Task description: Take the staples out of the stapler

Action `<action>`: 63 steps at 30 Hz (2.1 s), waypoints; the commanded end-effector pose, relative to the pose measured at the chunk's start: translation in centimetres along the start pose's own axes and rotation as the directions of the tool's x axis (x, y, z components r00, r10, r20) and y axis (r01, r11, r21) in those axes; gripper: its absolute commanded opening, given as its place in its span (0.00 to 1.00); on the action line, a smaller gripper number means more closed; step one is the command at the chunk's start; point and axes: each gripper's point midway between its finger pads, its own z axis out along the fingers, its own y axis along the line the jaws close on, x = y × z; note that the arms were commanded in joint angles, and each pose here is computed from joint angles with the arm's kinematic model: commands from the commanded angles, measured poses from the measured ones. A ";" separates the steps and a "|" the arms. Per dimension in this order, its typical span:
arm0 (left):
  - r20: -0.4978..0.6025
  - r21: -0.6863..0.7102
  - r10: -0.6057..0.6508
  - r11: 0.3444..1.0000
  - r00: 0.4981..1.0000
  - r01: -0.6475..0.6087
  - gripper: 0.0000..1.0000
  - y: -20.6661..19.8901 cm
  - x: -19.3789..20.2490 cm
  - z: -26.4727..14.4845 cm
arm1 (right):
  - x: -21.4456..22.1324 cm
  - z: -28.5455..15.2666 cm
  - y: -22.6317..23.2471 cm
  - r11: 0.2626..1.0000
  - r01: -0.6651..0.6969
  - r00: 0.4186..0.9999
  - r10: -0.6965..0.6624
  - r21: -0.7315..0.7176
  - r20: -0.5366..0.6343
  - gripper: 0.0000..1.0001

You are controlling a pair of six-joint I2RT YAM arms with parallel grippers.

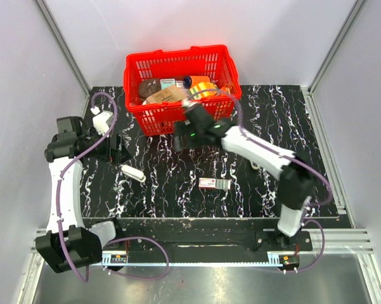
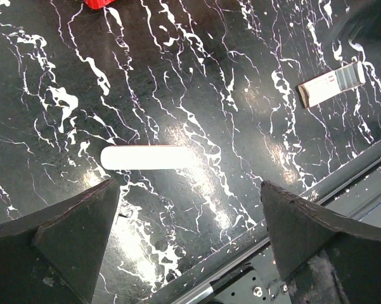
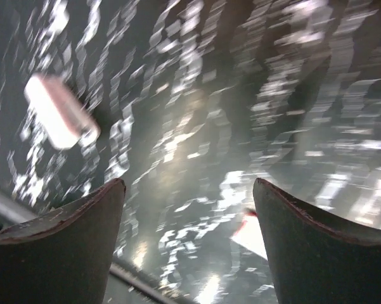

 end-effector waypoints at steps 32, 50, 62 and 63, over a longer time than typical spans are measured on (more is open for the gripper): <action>-0.022 0.017 0.141 0.990 0.990 -0.141 0.99 -2.7 1.1 -0.5 | 4.4 -4.7 -32.5 0.673 -0.255 0.953 0.297 0.694 0.062 0.71; -0.001 0.049 0.172 0.984 0.985 -0.172 0.99 -4.0 1.1 -0.7 | 5.9 -3.4 -30.7 0.724 -0.313 0.928 0.371 0.615 0.035 0.24; -0.033 0.091 0.201 0.976 0.979 -0.198 0.99 -5.8 2.2 2.4 | -1.7 -5.5 -17.2 0.875 -0.387 0.917 0.334 0.292 0.216 0.00; -0.038 0.104 0.205 0.974 0.978 -0.200 0.99 -6.0 2.4 2.7 | -1.7 -5.4 -15.9 0.884 -0.380 0.920 0.330 0.273 0.210 0.00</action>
